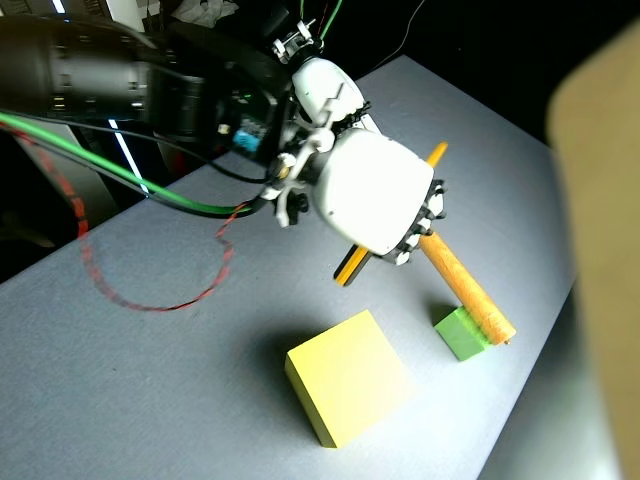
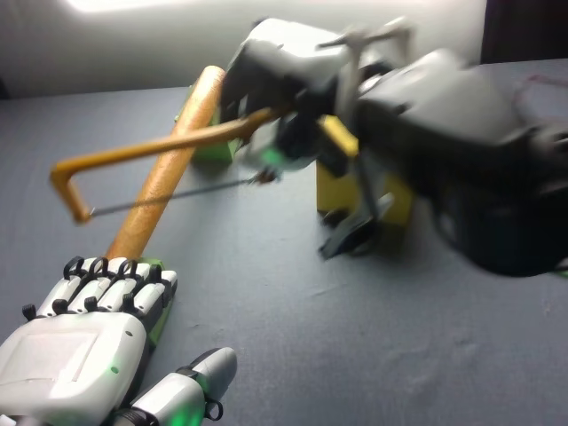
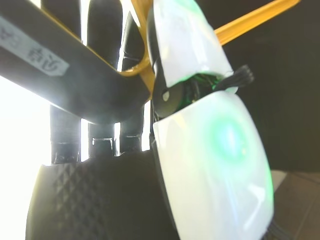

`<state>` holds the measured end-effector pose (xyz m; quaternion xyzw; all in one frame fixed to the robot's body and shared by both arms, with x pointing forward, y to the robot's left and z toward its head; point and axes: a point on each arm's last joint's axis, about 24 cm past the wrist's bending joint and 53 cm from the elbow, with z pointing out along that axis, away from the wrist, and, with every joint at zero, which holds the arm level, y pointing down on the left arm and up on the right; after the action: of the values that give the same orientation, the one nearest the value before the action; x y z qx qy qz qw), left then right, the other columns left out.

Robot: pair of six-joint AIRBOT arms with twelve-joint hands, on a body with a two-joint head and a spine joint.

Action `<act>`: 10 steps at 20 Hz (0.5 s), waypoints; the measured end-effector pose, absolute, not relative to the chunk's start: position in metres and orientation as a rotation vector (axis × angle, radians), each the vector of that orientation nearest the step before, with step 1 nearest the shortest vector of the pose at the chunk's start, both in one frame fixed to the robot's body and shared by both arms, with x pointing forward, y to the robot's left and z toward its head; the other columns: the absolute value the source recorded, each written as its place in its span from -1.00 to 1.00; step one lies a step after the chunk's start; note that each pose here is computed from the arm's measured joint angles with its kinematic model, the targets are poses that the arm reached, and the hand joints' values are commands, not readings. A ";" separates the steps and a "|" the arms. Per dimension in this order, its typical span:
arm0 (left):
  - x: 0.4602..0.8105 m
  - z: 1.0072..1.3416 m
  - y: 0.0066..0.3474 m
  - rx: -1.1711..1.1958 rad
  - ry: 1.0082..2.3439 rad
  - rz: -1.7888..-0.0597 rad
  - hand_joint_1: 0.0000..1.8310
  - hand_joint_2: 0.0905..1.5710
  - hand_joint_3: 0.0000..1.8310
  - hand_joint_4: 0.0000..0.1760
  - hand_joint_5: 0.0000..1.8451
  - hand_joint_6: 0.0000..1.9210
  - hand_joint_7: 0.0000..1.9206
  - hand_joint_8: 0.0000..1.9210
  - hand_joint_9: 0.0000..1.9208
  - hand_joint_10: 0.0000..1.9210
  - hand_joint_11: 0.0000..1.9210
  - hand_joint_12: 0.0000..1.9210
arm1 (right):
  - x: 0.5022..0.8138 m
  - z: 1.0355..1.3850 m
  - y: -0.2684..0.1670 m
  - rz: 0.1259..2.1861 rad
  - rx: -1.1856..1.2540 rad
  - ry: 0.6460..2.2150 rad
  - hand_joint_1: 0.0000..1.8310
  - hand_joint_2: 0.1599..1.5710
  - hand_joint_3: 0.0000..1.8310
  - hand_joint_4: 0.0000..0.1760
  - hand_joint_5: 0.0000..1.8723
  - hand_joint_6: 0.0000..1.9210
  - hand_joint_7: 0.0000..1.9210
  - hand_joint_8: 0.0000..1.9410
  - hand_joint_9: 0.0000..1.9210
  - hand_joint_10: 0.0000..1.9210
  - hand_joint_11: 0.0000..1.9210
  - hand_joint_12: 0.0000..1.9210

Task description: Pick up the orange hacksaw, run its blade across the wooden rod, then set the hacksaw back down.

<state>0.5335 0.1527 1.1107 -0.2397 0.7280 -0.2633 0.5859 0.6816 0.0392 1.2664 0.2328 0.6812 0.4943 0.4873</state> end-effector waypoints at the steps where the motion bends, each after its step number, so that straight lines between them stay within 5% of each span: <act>1: 0.533 1.111 0.153 -0.559 1.698 -0.614 -1.00 0.62 -1.00 -1.00 -0.74 -1.00 -0.83 -1.00 -0.87 -1.00 -1.00 -0.69 | 0.678 1.275 0.026 1.208 0.574 1.633 0.52 0.26 -1.00 -1.00 0.04 -0.06 0.18 -0.30 0.19 -0.12 0.12 -0.18; 10: 0.534 1.111 0.154 -0.561 1.696 -0.613 -1.00 0.63 -1.00 -1.00 -0.76 -1.00 -0.84 -1.00 -0.88 -0.99 -1.00 -0.75 | 0.642 1.273 -0.049 1.156 0.615 1.626 0.52 0.28 -1.00 -1.00 0.01 -0.01 0.15 -0.25 0.17 -0.08 0.09 -0.15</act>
<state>0.5339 0.1545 1.1113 -0.2405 0.7274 -0.2629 0.5865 0.6421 -0.0486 1.2730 0.2547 0.6733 0.4787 0.5027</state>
